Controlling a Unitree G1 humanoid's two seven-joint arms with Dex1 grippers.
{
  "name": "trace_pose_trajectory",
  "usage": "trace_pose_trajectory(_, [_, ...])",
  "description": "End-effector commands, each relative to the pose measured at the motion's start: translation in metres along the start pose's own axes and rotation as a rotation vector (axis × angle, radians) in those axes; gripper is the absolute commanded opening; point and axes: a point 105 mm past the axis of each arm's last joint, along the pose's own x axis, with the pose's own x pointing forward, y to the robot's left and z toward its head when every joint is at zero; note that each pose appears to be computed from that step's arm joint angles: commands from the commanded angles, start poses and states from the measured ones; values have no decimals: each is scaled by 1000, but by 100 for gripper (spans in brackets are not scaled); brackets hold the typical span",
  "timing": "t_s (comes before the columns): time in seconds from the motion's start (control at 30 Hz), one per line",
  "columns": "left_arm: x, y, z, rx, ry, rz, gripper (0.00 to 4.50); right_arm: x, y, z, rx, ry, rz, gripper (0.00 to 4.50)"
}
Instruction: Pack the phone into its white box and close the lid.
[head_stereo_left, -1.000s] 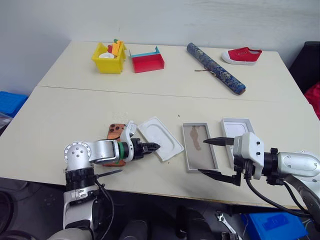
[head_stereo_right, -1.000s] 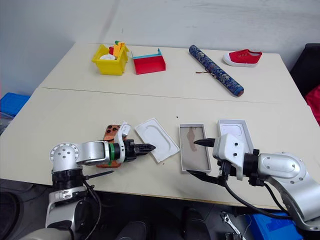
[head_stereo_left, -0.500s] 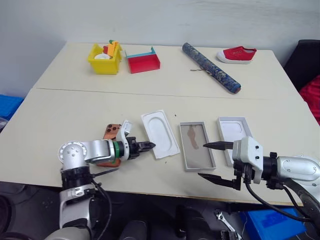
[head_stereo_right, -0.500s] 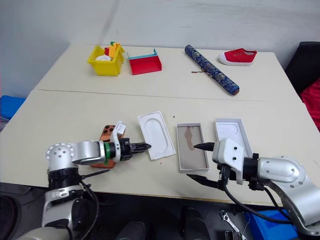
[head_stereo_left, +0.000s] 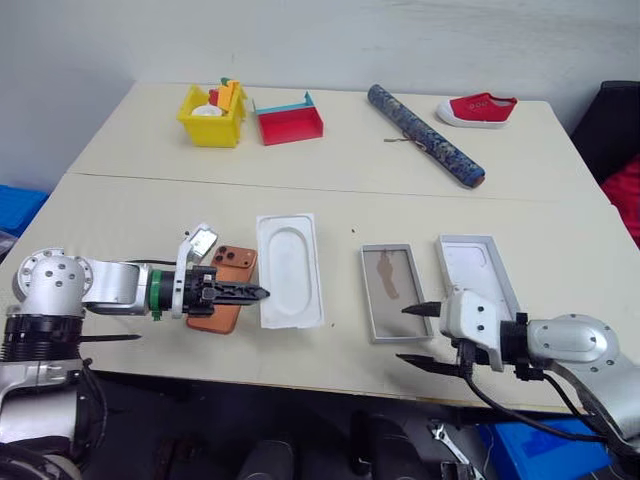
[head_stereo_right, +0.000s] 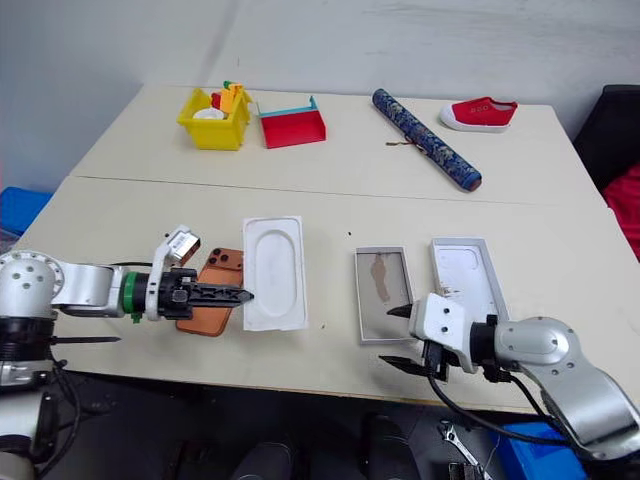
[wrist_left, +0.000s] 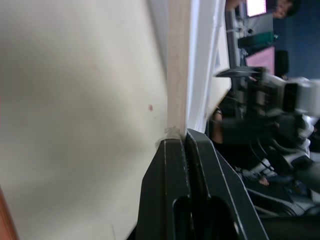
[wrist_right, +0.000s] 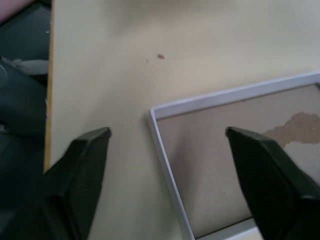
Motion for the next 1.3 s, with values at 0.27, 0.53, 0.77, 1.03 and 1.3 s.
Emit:
trace_pose_trajectory(0.27, [-10,-7,2,28,1,-38,0,23,-6,-17,-112,26,38,3])
trace_pose_trajectory(0.53, [5,-14,-6,50,58,-103,0,27,23,8,-109,-64,119,3])
trace_pose_trajectory(0.77, [25,-27,-9,79,120,-175,0,22,35,0,-87,-11,131,3])
trace_pose_trajectory(1.03, [52,-31,-10,96,176,-201,0,29,48,-16,-28,-10,133,21])
trace_pose_trajectory(1.3, [81,-30,-13,66,224,-203,0,14,51,-7,-32,-27,78,261])
